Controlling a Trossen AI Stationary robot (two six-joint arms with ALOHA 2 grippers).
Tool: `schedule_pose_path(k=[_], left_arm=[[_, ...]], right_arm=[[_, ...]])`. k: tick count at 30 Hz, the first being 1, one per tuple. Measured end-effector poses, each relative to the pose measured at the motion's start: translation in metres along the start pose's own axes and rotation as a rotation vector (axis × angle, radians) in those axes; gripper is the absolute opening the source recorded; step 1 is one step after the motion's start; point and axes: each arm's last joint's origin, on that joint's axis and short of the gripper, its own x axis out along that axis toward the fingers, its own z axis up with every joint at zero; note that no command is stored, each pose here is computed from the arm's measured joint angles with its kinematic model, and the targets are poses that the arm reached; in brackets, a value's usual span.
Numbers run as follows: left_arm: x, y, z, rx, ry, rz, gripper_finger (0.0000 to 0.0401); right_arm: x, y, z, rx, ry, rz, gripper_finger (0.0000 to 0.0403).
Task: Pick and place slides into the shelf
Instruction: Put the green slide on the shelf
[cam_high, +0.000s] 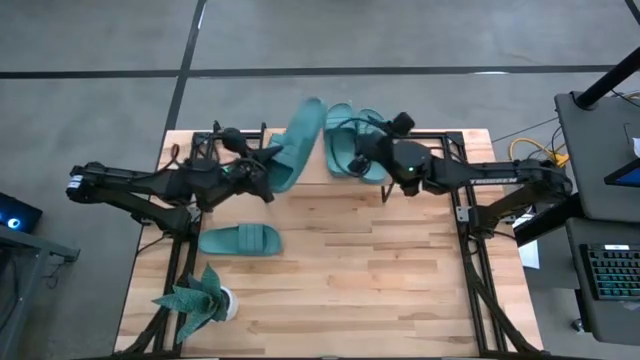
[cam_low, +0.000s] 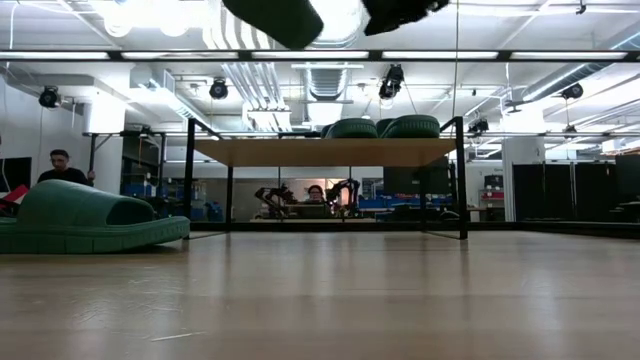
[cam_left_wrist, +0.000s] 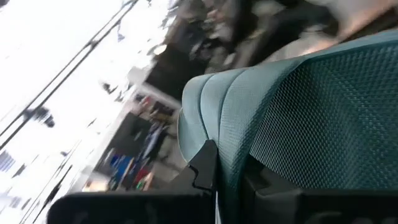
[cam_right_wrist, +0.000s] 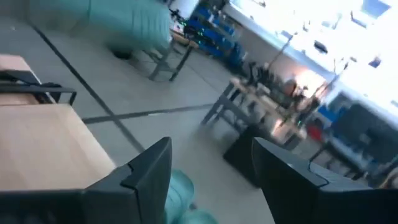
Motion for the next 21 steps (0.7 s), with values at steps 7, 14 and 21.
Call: schedule_pose_path(k=[7, 14, 21], left_arm=[[0.002, 0.002, -0.002, -0.018, 0.151, 0.120, 0.0000], [0.023, -0.026, 0.003, 0.031, 0.247, 0.130, 0.0000], [0.042, -0.056, -0.001, 0.148, 0.365, 0.134, 0.0000]], right_arm=[[-0.017, -0.006, -0.026, 0.118, -0.024, 0.157, 0.0202], [-0.025, 0.011, -0.078, 0.248, 0.000, 0.197, 0.0191], [-0.034, 0.023, -0.111, 0.349, -0.202, 0.290, 0.0187]])
